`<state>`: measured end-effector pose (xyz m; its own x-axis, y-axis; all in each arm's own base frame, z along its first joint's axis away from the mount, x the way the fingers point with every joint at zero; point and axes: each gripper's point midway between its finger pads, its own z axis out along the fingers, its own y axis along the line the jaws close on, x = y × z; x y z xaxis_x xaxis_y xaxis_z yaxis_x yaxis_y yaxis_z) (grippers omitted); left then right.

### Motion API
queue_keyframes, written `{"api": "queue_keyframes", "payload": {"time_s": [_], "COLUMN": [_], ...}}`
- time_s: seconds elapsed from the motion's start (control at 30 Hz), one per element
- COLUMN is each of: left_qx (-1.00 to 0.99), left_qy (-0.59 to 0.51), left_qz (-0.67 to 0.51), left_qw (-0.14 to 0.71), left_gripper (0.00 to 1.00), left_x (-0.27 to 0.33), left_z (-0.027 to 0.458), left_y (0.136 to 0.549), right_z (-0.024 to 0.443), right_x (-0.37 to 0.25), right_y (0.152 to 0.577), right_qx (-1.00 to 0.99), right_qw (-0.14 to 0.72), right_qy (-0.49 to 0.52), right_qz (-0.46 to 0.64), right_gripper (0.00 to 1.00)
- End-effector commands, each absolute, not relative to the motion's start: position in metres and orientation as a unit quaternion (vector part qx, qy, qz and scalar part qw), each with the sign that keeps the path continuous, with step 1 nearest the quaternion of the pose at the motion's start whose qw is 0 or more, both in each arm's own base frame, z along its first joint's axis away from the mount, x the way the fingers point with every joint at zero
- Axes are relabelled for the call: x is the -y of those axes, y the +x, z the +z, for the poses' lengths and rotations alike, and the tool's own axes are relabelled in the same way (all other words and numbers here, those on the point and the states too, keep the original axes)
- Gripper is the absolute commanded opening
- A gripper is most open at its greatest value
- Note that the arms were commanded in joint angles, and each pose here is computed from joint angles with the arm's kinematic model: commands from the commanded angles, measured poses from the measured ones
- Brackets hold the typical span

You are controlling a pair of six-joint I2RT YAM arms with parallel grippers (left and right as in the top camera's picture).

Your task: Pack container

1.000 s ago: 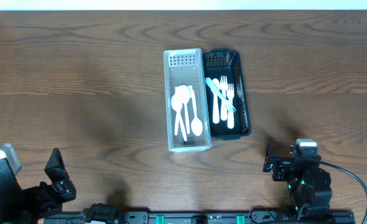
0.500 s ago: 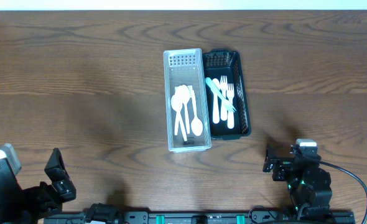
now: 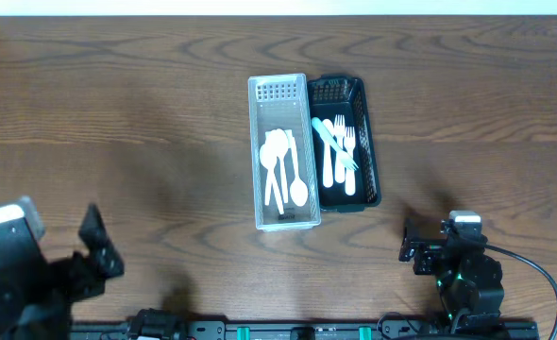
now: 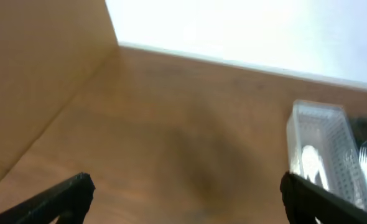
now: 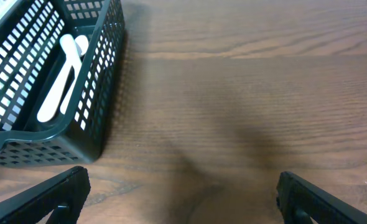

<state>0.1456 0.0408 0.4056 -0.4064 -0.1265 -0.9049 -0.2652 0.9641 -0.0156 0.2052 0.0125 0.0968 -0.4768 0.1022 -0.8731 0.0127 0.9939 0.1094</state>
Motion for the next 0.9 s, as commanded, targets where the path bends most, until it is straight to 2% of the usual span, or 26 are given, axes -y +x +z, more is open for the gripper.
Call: {"api": "queue_keyframes", "payload": {"time_s": [0.0, 0.13, 0.27, 0.53, 0.87], "left_qx": [-0.821, -0.791, -0.782, -0.766, -0.754], "left_qy": [-0.145, -0.169, -0.171, -0.175, -0.181], "left_qz": [0.07, 0.055, 0.051, 0.045, 0.045], "left_qw": [0.548, 0.585, 0.597, 0.617, 0.629], "left_gripper": [0.98, 0.98, 0.98, 0.98, 0.98], "left_x": [-0.046, -0.045, -0.043, -0.042, -0.045], "left_z": [0.386, 0.352, 0.294, 0.198, 0.158], "left_y": [0.163, 0.195, 0.221, 0.243, 0.239], "right_z": [0.094, 0.094, 0.094, 0.094, 0.094], "right_x": [-0.01, -0.01, -0.01, -0.01, -0.01], "right_y": [0.205, 0.205, 0.205, 0.205, 0.205], "right_qx": [-0.858, -0.858, -0.858, -0.858, -0.857], "right_qw": [0.511, 0.511, 0.511, 0.511, 0.511], "right_qy": [0.044, 0.044, 0.043, 0.044, 0.044], "right_qz": [0.045, 0.045, 0.044, 0.045, 0.045], "right_gripper": [0.99, 0.99, 0.99, 0.99, 0.99]}}
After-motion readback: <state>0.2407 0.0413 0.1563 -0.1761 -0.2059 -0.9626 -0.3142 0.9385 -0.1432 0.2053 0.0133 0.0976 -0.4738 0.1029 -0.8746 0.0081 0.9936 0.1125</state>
